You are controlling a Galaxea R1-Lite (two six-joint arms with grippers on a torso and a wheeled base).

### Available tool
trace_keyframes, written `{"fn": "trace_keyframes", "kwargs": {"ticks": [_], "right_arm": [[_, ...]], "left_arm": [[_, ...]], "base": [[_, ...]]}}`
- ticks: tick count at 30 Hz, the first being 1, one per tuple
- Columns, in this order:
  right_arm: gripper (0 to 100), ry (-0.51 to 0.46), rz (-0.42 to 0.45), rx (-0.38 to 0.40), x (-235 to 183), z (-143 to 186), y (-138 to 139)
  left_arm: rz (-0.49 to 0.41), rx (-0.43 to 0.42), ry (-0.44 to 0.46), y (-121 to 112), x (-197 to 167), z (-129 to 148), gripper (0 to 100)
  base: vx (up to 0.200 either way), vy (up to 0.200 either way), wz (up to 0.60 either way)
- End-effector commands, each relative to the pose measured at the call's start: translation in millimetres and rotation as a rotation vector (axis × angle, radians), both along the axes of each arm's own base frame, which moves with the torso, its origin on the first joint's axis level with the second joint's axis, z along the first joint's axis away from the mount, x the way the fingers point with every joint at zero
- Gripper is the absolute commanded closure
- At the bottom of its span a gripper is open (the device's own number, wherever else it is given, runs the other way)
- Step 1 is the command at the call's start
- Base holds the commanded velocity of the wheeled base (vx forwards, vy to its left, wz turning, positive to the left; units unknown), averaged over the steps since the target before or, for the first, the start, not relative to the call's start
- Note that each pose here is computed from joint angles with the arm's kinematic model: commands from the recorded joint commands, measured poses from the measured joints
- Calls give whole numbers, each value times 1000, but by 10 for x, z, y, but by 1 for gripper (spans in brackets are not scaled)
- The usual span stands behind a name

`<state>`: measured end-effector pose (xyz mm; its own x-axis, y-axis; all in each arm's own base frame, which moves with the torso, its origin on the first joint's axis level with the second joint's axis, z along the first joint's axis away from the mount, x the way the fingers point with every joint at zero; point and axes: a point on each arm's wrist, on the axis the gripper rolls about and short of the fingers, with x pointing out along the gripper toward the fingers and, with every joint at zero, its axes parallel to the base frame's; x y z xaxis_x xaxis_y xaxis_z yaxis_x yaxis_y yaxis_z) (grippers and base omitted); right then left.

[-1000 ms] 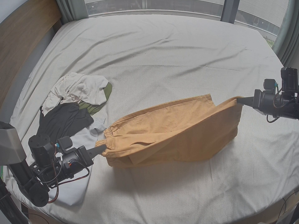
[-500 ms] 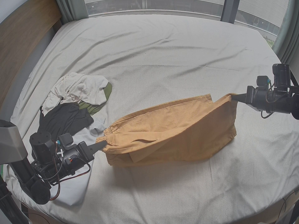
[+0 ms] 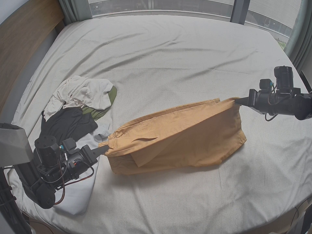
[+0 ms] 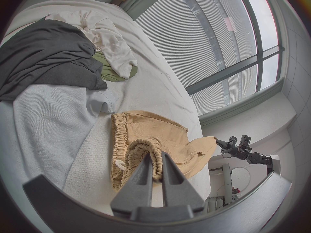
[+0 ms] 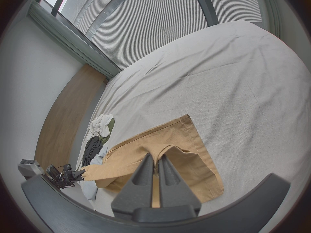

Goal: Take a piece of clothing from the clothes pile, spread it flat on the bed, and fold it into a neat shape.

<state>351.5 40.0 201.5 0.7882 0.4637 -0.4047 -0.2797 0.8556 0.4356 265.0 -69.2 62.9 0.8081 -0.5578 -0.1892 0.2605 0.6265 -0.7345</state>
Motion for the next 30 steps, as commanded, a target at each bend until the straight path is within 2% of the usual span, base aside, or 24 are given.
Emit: {"fn": "trace_keyframes", "kwargs": {"ticks": [1,15,16,27,30], "right_arm": [[100,20,-3,-5,95,-99,21],[100,5,-1,-5,143,-70,31],[0,2,-1,-5,149,-68,31],[0,-9,-34,-16,193,-80,39],[0,-9,-34,-16,146,-64,34]], "left_arm": [[4,1,11,-3,51,-50,100],[24,6,3,-35,178,-107,100],[30,9,3,-36,188,-119,0],[117,8,-54,-34,320,-42,0],[114,8,-54,-40,307,-35,0]], "base": [[0,0,0],[0,0,0],[0,0,0],[0,0,0],[0,0,0]]}}
